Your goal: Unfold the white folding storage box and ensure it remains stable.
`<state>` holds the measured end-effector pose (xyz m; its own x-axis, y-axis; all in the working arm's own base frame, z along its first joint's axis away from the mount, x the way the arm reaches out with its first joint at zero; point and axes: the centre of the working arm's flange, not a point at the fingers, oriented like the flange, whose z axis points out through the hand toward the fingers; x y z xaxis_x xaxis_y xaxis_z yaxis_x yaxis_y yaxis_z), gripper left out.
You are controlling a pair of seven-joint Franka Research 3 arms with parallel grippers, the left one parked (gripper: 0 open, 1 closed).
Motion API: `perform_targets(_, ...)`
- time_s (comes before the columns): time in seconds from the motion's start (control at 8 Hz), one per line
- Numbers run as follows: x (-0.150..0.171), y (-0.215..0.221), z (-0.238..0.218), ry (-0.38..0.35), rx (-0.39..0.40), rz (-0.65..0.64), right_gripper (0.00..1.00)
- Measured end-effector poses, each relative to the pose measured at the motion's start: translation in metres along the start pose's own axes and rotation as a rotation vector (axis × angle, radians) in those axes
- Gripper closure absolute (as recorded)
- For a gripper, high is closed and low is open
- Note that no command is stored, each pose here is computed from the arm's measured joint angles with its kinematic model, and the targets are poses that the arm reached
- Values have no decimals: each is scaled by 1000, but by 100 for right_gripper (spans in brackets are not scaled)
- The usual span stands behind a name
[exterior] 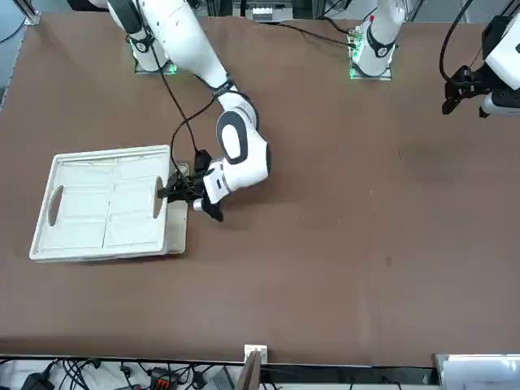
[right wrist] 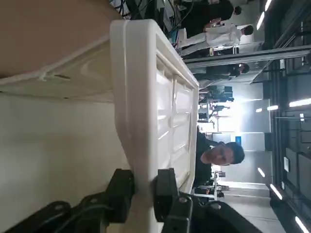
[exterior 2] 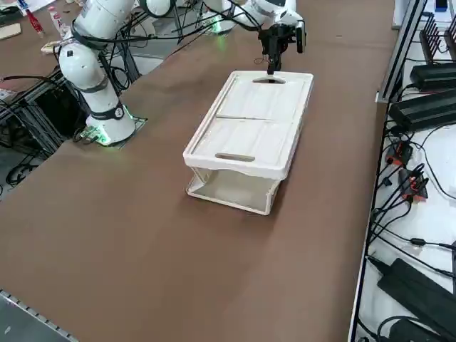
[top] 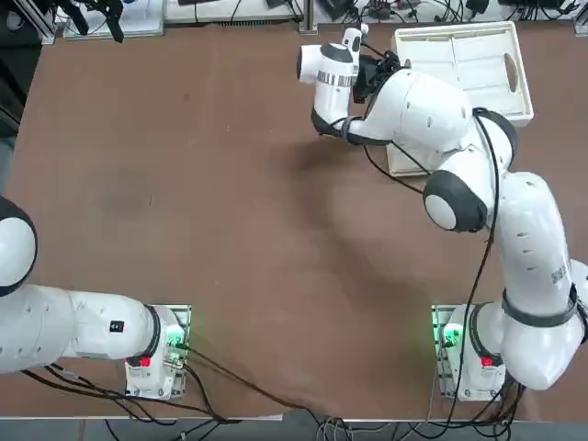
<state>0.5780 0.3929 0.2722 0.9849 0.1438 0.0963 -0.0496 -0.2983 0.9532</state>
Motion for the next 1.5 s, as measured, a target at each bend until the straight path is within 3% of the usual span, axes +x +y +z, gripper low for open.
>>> perform_targets(0.5, -20, -14, -7, 8, -111, -111, 74)
perform_targets(1.5, -24, -19, -7, 15, -137, -153, 74)
